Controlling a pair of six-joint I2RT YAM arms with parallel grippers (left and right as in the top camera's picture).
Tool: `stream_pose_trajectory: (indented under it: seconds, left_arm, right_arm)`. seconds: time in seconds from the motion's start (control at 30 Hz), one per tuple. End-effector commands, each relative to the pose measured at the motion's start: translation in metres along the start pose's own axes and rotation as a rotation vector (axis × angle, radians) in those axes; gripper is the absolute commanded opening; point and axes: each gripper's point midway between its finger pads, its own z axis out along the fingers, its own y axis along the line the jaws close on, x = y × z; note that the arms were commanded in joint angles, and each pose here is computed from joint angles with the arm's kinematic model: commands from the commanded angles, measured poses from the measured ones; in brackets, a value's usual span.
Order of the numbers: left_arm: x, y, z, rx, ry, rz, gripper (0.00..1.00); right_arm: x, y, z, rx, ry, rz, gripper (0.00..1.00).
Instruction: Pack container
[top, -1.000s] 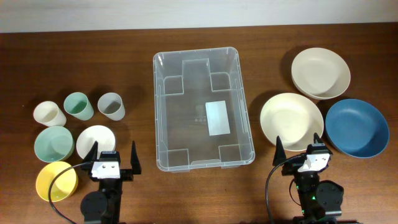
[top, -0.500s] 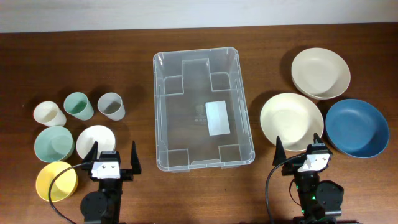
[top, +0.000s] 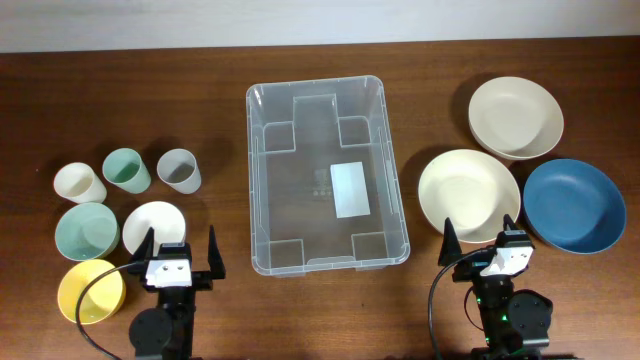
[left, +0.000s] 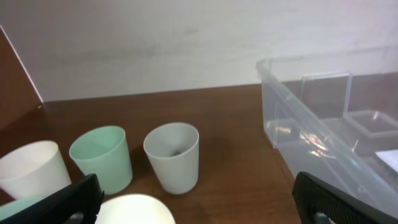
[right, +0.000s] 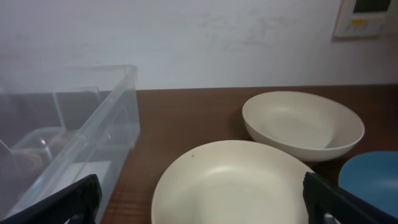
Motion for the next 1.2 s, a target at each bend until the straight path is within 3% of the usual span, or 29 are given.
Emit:
stream_pose_trajectory:
  seconds: [0.0,0.2,0.57,0.73,0.83,1.17]
  left_arm:
    - [-0.006,0.000,0.000,0.007,-0.028,-0.070,1.00]
    - [-0.019,0.000,-0.003,0.011,-0.014,-0.121,1.00]
    - [-0.076,0.005,0.019,0.019,0.243,-0.119,1.00]
    - [-0.083,0.005,0.045,0.028,0.521,-0.115,1.00]
    - [-0.086,0.003,0.052,0.049,0.663,-0.120,1.00]
    - [-0.101,0.004,0.063,0.048,0.650,-0.120,1.00]
  right_arm:
    - [0.006,-0.006,0.001,0.034,0.023,0.096,0.99]
    - [-0.003,-0.006,0.001,0.041,0.066,0.139,0.99]
    - [-0.071,-0.007,0.026,0.102,0.378,0.151,0.99]
    - [-0.105,-0.040,0.048,0.203,0.625,0.209,0.99]
    - [-0.128,-0.055,0.067,0.103,0.764,0.277,0.99]
    - [-0.153,-0.172,0.118,0.302,0.728,0.381,0.99]
